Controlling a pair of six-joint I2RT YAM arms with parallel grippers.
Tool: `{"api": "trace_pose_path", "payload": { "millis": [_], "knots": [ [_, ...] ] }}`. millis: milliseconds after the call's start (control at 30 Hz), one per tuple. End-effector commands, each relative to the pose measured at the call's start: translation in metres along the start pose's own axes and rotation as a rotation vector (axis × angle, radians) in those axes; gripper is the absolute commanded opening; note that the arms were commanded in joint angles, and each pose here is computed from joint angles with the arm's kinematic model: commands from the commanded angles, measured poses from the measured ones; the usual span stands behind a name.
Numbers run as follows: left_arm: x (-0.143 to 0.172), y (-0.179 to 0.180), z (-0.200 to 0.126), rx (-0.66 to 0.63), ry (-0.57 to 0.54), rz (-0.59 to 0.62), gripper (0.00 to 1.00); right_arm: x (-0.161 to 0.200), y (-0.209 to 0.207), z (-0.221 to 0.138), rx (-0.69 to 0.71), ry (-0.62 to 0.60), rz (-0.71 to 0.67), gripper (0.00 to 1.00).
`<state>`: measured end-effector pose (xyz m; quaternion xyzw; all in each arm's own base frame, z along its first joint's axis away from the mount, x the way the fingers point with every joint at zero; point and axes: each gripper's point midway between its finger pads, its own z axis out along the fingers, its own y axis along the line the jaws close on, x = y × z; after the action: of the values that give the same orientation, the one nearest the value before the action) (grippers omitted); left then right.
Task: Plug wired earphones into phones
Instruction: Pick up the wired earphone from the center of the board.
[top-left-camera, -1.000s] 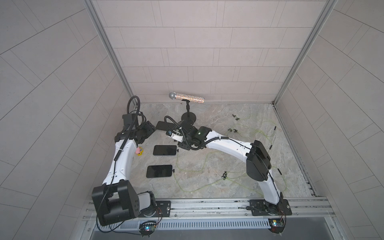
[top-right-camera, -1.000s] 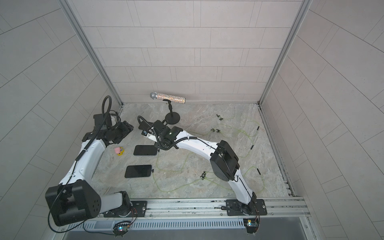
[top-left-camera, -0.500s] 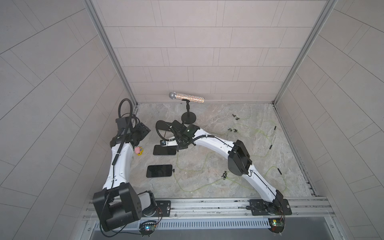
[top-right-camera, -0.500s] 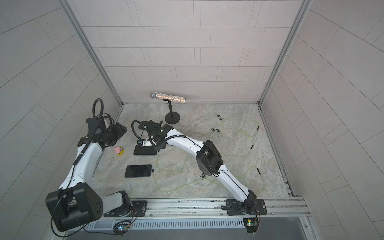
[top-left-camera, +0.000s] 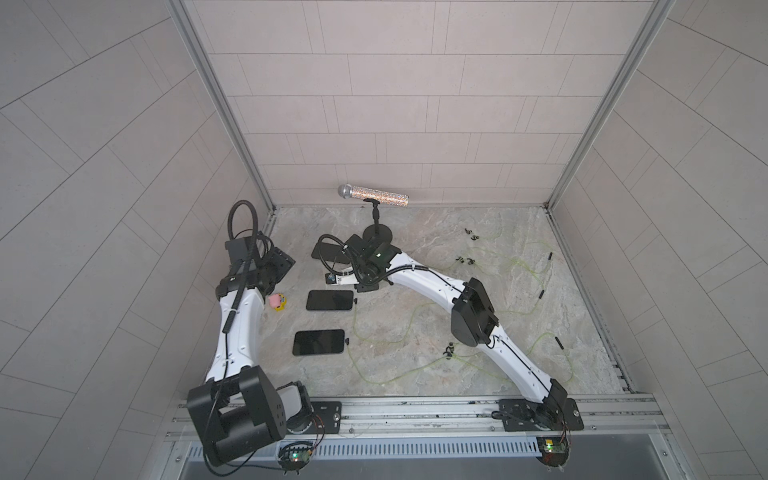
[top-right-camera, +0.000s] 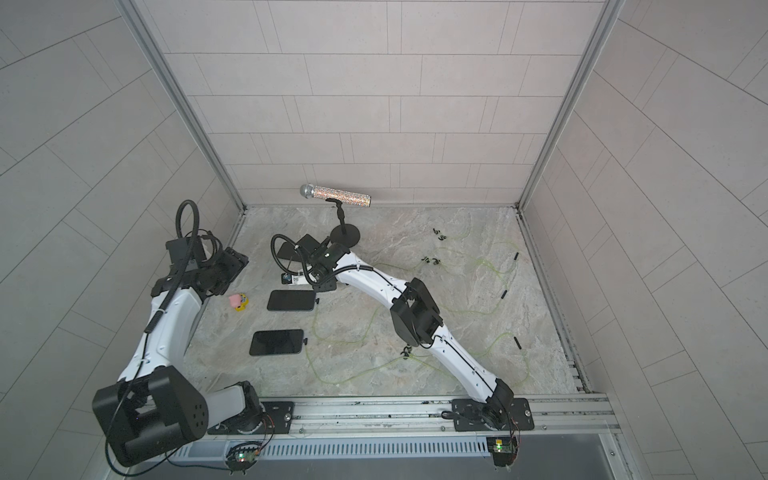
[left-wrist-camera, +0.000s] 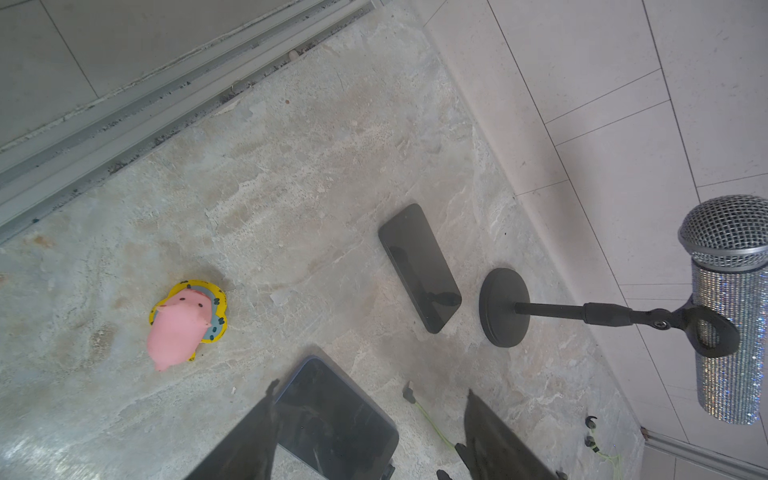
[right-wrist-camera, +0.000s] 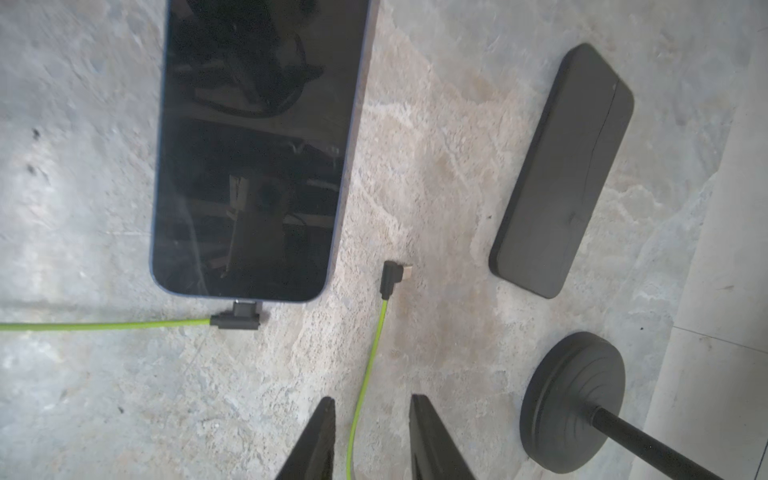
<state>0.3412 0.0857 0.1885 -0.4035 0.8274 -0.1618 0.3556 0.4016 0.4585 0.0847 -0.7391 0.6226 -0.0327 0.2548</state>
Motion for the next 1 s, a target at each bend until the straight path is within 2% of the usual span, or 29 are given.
{"api": "trace_pose_path", "payload": {
  "millis": [0,267,567,867,967],
  "knots": [
    [-0.001,0.0,0.002,0.013,-0.001,-0.012,0.75,0.026,0.007,0.008,-0.055,0.067,-0.018,0.32],
    [0.0,-0.001,0.003,0.019,0.006,-0.016,0.74,0.069,0.009,0.02,-0.111,0.172,-0.025,0.29],
    [0.0,-0.001,0.005,0.02,0.01,-0.019,0.73,0.083,0.017,0.026,-0.148,0.214,-0.082,0.29],
    [0.0,-0.001,0.005,0.019,0.01,-0.022,0.72,0.078,0.025,0.02,-0.189,0.185,-0.085,0.28],
    [0.0,-0.001,0.005,0.02,0.01,-0.022,0.72,0.081,0.028,0.024,-0.19,0.211,-0.106,0.27]
  ]
}}
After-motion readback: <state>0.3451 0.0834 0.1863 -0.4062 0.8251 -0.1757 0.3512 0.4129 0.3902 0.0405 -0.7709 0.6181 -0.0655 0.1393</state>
